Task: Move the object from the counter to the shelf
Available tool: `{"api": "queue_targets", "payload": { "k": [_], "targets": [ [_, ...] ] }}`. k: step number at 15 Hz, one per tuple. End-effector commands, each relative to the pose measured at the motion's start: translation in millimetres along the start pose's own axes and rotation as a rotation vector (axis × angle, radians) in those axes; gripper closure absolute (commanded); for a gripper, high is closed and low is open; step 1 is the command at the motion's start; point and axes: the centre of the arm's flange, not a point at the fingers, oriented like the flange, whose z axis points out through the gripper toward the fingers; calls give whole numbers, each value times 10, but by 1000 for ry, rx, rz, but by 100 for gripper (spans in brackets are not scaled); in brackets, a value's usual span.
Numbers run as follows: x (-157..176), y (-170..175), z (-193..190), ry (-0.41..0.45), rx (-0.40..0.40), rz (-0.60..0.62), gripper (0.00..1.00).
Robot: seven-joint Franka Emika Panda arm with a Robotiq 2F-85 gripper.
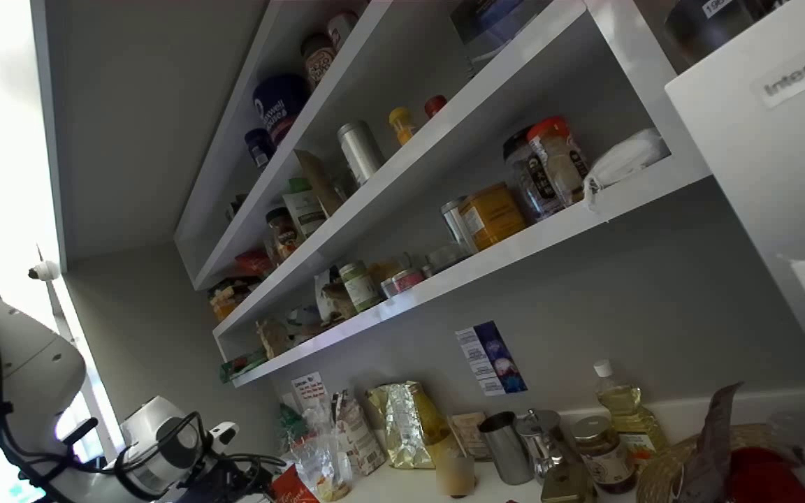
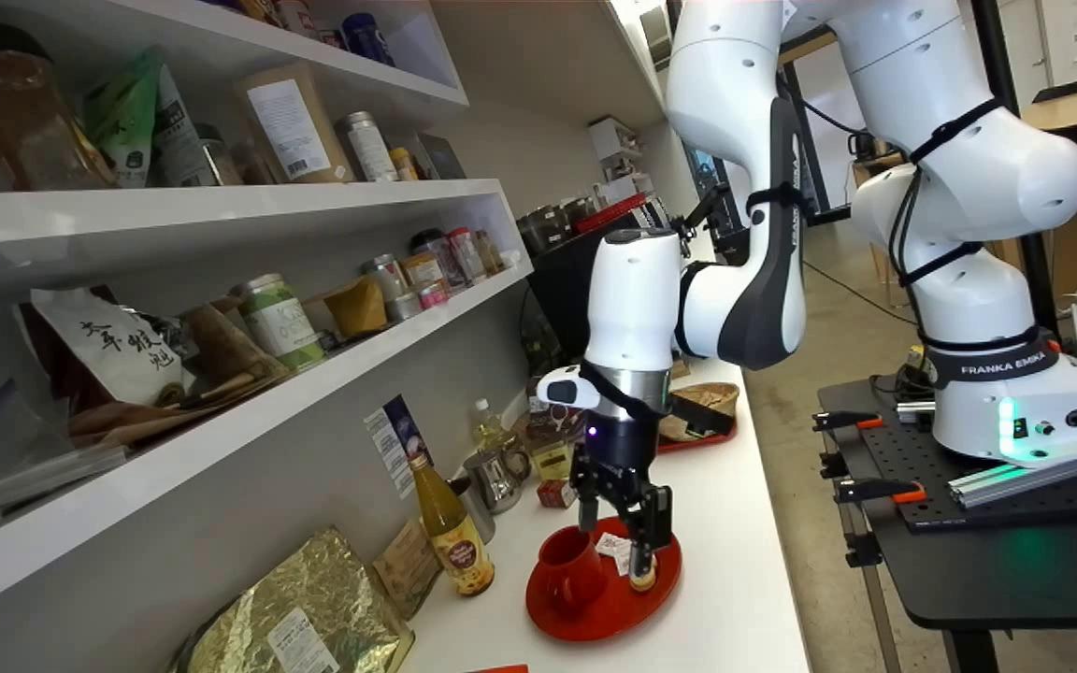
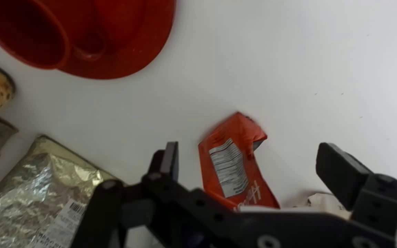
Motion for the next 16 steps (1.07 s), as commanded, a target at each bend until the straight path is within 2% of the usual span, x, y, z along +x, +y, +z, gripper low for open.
{"api": "queue_targets", "payload": {
  "k": [1,6,8,13,16],
  "targets": [
    [396,-408,511,69,-19,-6,0],
    [624,-1177,915,92,65,-21,0],
    [650,-1342,1034,91,52,-14,0],
    [670,-1339,1124,88,-66,29,0],
    [618,-1371,985,64,-78,47,0]
  ]
}}
